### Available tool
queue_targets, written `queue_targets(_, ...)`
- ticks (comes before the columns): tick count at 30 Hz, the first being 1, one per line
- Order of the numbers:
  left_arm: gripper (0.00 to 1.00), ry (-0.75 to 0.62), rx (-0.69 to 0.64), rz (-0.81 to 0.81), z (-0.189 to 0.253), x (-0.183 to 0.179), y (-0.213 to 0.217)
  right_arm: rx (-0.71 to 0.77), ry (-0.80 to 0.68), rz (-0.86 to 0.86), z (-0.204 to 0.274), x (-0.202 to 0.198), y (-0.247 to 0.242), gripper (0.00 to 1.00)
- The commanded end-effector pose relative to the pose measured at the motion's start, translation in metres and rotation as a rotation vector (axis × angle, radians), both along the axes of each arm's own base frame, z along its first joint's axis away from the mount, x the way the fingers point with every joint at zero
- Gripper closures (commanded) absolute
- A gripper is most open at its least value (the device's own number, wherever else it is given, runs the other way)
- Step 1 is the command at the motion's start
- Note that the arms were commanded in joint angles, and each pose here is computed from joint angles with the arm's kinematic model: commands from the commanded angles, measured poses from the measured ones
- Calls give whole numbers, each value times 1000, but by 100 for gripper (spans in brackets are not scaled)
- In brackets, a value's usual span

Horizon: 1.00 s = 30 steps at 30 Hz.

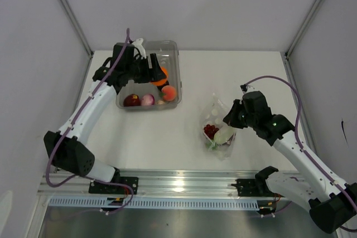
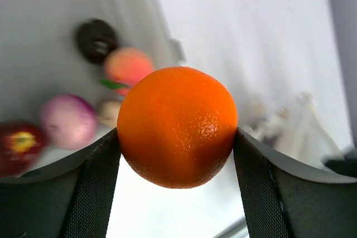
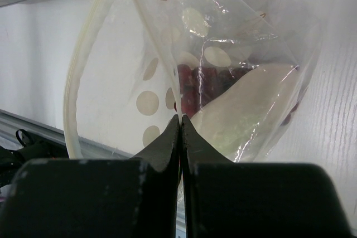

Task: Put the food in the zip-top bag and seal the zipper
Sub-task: Pick up the fake fruit from the bin, then place the fake fruit in the zipper food storage bag.

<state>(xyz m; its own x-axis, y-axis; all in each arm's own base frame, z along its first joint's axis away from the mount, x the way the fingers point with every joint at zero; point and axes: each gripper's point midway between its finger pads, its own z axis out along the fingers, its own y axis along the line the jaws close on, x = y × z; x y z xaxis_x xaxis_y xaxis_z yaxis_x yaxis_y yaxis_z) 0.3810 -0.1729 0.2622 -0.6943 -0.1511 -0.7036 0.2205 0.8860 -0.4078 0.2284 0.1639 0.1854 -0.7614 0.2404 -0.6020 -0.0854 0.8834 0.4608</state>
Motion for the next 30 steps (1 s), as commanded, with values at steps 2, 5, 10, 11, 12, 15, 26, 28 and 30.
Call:
queue_targets(2,100,-50,-229,-304,34,-60,-70,17,-33,-25,12,5,-1,100)
queue_targets(5,100,-88,-269,-411,39,-95,-98,24,-29,-23,12,6,0,100)
queue_targets(10,99,-104,-386,-529,49,-136,-131,42,-31,-18,17,5,3,100)
queue_targets(11,99,-71,-393,-544,39,-146,-137,46,-28,-18,18,4,3,100)
queue_targets(12,99,-68,-391,-540,36,-147,-140,50,-30,-16,19,4,4,100)
queue_targets(15,99,-18,-403,-570,23,-156,-152,69,-39,-9,27,3,6,100)
queue_targets(26,99,67,-434,-675,8,-181,-201,101,-35,2,34,-5,9,100)
queue_targets(28,99,80,-427,-691,5,-184,-209,102,-36,3,35,-6,9,100)
queue_targets(30,99,100,-408,-685,-5,-184,-213,102,-36,1,35,-7,9,100)
